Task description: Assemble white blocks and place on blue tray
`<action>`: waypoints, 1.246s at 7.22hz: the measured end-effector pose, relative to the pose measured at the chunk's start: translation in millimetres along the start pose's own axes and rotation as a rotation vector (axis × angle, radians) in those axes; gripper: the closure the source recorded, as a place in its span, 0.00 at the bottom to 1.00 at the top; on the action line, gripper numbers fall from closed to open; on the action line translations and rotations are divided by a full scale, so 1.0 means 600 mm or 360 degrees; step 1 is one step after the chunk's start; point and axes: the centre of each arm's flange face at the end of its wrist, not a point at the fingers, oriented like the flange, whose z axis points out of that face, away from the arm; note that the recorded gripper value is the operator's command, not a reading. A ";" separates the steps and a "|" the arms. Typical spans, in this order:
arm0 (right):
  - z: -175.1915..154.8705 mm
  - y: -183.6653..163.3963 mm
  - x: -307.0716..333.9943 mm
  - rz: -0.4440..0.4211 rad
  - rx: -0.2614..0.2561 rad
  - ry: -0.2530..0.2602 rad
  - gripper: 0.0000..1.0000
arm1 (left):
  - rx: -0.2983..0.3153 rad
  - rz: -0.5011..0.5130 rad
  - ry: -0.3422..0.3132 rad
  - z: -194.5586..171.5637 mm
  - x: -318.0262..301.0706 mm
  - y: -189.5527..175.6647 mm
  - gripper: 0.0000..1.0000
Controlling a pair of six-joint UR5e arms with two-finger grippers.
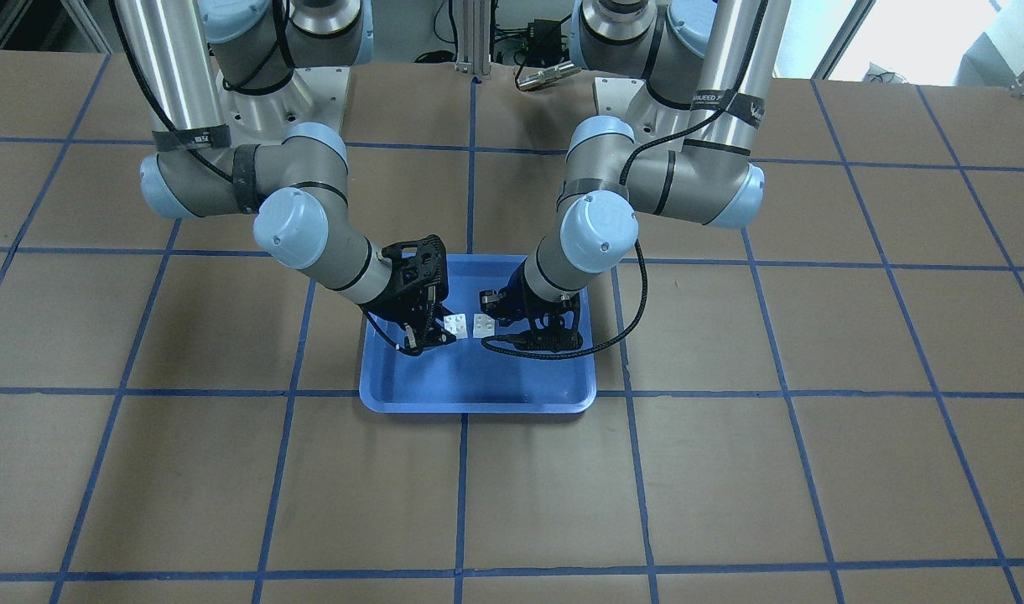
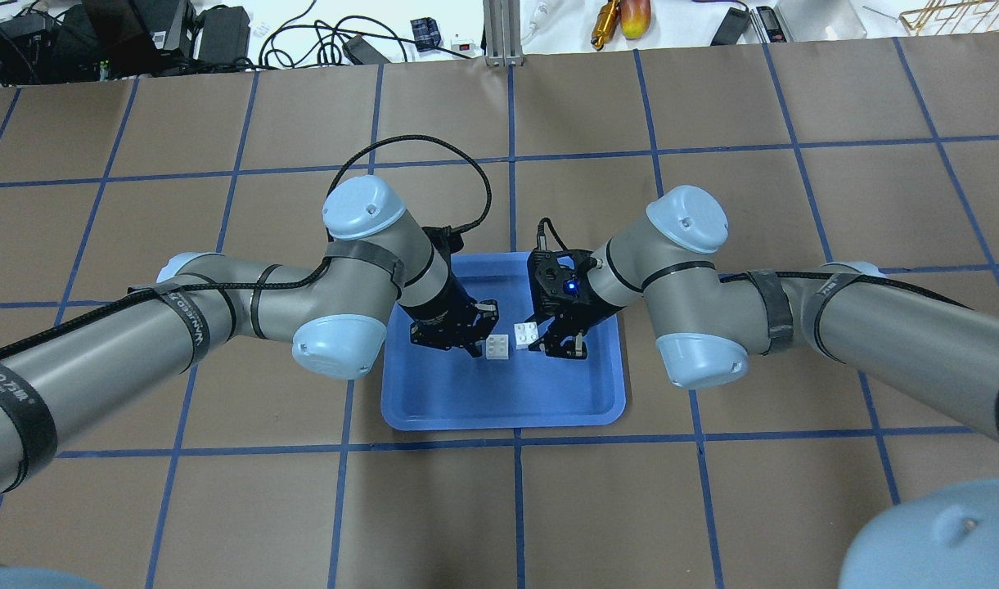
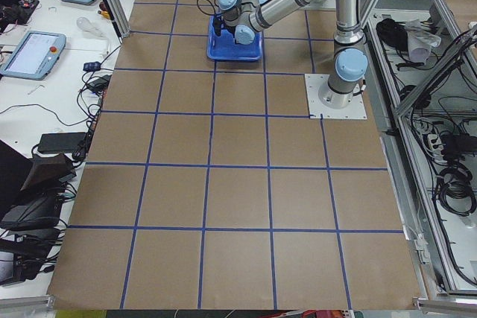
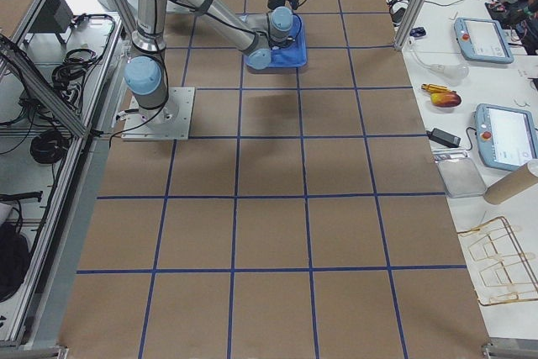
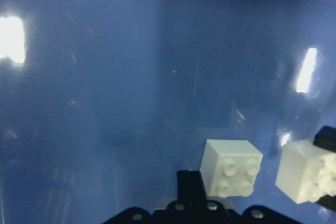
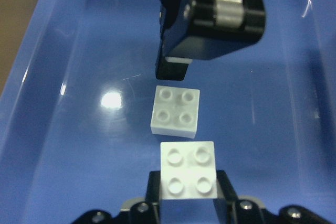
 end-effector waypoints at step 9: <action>0.026 -0.003 -0.008 -0.0001 -0.0055 -0.0007 0.04 | 0.0048 0.0004 0.0016 -0.011 0.004 -0.005 1.00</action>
